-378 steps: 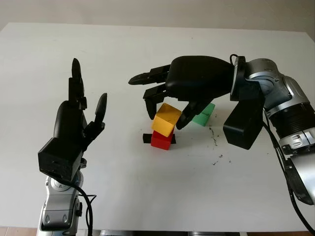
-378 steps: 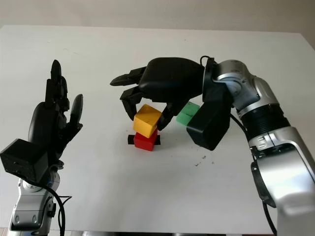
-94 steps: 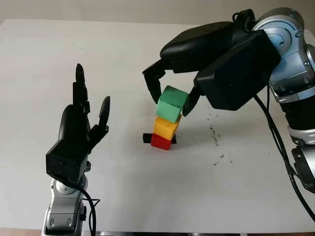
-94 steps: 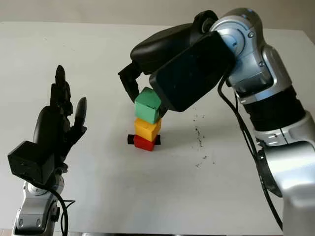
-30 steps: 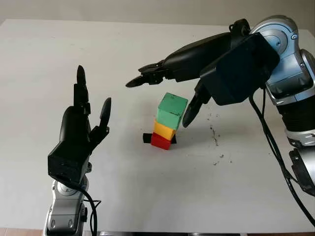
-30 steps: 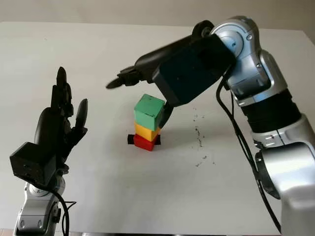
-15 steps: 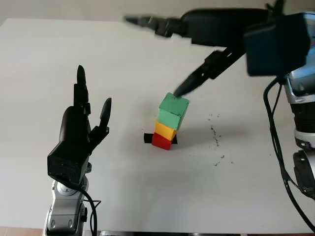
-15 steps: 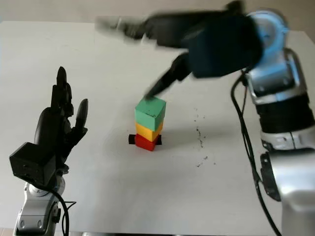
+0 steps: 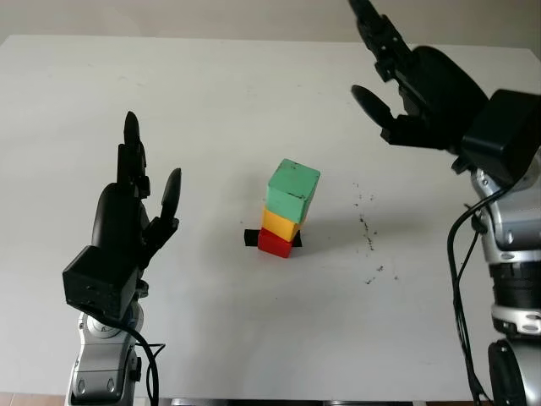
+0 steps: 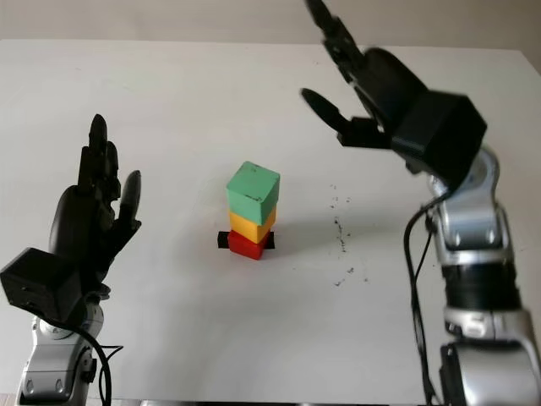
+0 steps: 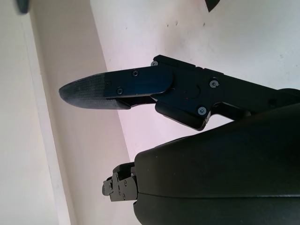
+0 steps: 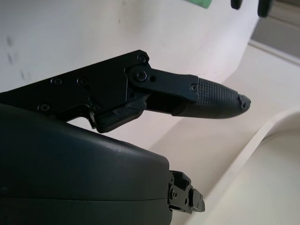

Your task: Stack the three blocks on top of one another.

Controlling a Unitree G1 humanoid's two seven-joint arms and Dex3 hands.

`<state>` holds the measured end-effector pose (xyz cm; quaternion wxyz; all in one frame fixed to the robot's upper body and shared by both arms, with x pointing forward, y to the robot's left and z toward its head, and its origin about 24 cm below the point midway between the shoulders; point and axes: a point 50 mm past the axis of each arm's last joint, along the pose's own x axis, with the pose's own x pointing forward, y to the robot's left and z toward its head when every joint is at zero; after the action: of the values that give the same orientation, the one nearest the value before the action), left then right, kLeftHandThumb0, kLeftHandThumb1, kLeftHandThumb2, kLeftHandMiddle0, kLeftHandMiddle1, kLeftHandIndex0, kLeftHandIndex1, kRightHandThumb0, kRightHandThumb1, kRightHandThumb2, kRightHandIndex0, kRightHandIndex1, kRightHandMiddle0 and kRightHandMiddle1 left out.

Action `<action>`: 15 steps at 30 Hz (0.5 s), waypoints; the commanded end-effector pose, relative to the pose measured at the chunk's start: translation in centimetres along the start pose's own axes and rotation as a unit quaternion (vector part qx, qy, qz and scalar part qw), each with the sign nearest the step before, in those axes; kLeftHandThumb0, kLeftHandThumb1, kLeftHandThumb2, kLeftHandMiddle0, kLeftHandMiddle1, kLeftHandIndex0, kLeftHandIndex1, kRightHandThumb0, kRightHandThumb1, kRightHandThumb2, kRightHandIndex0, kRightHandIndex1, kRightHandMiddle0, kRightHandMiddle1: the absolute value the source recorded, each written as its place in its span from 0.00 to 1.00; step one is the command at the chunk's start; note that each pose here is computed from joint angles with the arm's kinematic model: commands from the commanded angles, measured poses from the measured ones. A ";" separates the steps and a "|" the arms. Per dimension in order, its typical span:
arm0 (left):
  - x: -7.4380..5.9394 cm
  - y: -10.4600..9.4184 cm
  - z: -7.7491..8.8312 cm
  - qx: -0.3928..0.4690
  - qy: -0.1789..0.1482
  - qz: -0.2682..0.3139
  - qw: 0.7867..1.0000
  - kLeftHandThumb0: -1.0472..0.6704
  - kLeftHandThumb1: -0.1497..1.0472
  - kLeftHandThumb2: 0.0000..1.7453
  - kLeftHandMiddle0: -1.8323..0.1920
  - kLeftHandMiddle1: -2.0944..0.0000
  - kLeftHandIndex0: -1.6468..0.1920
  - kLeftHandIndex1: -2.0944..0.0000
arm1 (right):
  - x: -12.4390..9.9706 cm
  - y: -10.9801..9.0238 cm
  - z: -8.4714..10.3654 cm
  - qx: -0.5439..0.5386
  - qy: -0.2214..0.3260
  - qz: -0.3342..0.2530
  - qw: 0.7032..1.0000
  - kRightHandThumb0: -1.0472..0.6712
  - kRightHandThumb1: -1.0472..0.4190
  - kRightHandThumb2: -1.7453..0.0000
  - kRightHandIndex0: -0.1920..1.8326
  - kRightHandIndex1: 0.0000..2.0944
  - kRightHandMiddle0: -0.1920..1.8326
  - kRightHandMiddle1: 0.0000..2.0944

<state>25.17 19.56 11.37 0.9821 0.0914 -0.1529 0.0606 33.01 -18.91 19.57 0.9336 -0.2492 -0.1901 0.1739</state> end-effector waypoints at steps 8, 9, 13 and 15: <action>0.5 0.1 -0.5 -0.016 -0.023 -0.013 1.000 0.14 1.00 0.29 0.98 0.98 0.98 0.98 | -3.0 5.2 -3.0 0.213 0.060 -0.070 0.973 0.15 0.00 0.60 0.00 0.00 0.00 0.00; 0.5 0.1 -0.6 -0.019 -0.022 -0.014 0.999 0.14 1.00 0.30 0.98 0.98 0.98 0.98 | -3.2 5.7 -3.0 0.238 0.058 -0.082 0.966 0.15 0.00 0.60 0.00 0.00 0.00 0.00; 0.7 0.2 -1.1 -0.032 -0.016 -0.021 0.999 0.15 1.00 0.31 1.00 0.98 1.00 0.99 | -3.9 7.6 -3.4 0.286 0.057 -0.107 0.951 0.15 0.00 0.56 0.00 0.00 0.00 0.00; 0.8 0.2 -1.3 -0.036 -0.016 -0.024 0.999 0.15 1.00 0.31 1.00 0.99 1.00 1.00 | -4.2 8.3 -3.5 0.297 0.060 -0.117 0.946 0.14 0.00 0.55 0.00 0.00 0.00 0.00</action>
<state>26.17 19.87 10.20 0.9849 0.0604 -0.1594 0.0295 29.44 -15.40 11.09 0.9896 0.0472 -0.0891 0.1025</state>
